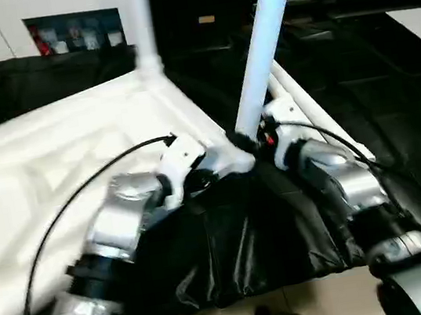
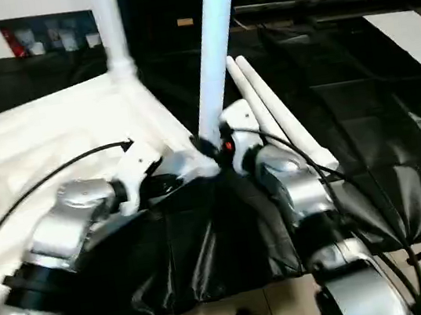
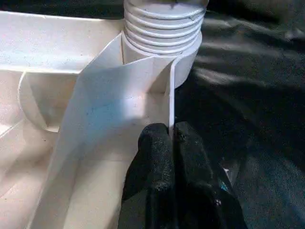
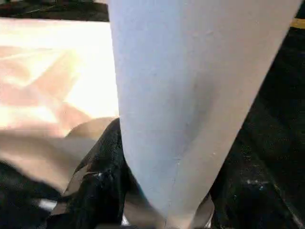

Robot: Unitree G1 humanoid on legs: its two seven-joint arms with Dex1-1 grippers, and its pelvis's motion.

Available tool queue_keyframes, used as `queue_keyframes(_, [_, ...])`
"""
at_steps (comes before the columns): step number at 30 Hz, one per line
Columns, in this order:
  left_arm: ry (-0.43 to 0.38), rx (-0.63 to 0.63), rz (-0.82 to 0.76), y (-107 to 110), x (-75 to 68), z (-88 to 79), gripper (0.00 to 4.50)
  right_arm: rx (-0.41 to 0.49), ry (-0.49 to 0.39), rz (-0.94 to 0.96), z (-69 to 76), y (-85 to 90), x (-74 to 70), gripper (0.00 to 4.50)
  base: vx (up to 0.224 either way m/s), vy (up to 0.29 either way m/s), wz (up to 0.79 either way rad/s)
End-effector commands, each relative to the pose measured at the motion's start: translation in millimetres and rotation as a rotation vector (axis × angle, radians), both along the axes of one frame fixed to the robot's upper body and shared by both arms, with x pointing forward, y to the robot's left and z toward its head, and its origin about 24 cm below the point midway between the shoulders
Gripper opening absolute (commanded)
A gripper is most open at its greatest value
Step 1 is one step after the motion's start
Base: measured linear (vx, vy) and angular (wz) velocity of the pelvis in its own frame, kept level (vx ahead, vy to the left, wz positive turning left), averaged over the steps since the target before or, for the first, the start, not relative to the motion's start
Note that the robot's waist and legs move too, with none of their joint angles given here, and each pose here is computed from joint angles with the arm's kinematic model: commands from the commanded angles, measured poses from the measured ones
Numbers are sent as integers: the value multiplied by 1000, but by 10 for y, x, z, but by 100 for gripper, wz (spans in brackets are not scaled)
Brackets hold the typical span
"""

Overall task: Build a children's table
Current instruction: Insert table leg to table base

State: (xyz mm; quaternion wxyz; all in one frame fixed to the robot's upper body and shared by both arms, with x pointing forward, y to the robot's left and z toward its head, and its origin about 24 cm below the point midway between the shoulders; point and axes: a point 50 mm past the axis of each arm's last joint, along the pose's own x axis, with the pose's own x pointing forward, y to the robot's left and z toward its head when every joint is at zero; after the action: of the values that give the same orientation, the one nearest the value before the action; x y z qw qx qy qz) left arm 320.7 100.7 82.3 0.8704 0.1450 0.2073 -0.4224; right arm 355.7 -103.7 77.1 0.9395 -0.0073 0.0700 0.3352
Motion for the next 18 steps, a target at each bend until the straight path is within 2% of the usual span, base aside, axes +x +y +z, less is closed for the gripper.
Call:
queue_keyframes(1, [-92,-120,-129,-343,-90,247,0,-107,330,-43,-717,-30,-240,191,0,0,0])
queue_keyframes(12, [-105,-67,-78,-301,-65,246,0,-112,291,-8,-662,119,-190,191,0,0,0])
queue_keyframes(13, [-109,-58,-75,-270,-55,243,0,-97,283,-6,-633,130,-166,247,0,0,0])
queue_keyframes(16, [-112,-53,-79,-242,-48,243,0,-68,264,-5,-569,138,-123,267,0,0,0])
queue_keyframes(17, [-113,-53,-82,-237,-47,247,0,-60,251,1,-541,143,-111,296,0,0,0])
queue_keyframes(18, [-115,-55,-88,-227,-45,253,0,-47,225,17,-490,154,-93,305,0,0,0])
